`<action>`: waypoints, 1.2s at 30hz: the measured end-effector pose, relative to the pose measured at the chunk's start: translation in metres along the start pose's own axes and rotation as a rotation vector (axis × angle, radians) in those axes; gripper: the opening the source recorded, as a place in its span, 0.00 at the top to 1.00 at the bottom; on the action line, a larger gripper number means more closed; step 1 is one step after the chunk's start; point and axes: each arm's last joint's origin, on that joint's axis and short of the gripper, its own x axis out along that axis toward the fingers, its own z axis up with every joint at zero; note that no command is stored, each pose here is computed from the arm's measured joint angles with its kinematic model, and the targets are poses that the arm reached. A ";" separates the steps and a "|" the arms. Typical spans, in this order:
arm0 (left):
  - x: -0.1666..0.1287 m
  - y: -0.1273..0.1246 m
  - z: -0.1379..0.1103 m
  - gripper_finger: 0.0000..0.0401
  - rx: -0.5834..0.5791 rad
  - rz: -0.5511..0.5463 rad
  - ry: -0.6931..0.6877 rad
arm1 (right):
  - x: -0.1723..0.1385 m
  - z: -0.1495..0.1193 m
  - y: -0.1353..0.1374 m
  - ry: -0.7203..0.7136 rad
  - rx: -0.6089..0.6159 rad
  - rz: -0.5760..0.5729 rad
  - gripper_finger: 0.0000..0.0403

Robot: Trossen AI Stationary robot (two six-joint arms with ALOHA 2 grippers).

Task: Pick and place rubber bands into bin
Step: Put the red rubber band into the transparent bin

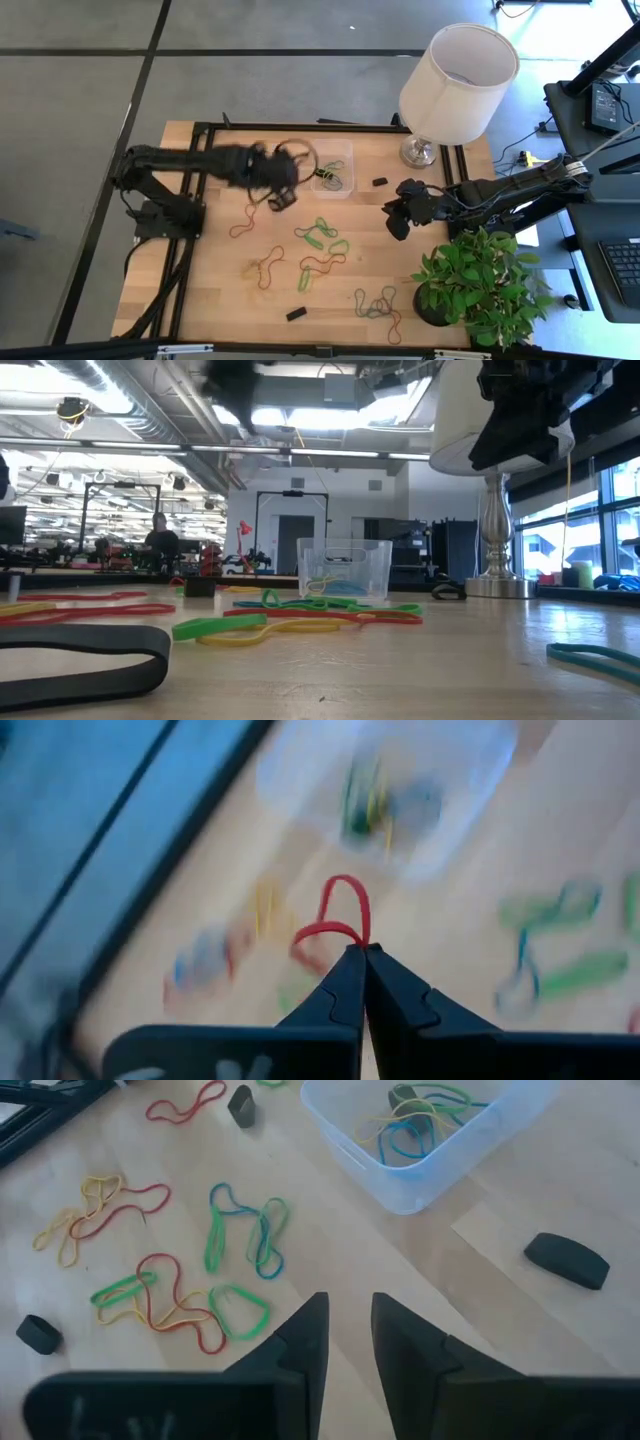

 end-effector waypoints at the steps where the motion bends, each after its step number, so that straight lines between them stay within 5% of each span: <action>1: 0.006 0.007 0.010 1.00 0.026 -0.024 -0.036 | 0.000 0.000 0.000 0.000 0.000 0.000 0.79; 7: 0.049 0.036 0.057 1.00 0.179 -0.149 -0.184 | 0.000 0.000 0.000 -0.003 0.055 0.002 0.79; 13: 0.112 0.044 0.080 1.00 0.300 -0.218 -0.109 | 0.000 0.001 0.000 -0.018 0.148 -0.009 0.79; 25: 0.214 0.019 0.077 1.00 0.509 -0.309 0.057 | 0.000 0.002 -0.001 -0.071 0.247 -0.039 0.79; 36: 0.239 0.013 0.071 0.86 0.530 -0.353 0.080 | 0.000 0.004 -0.002 -0.116 0.290 -0.068 0.79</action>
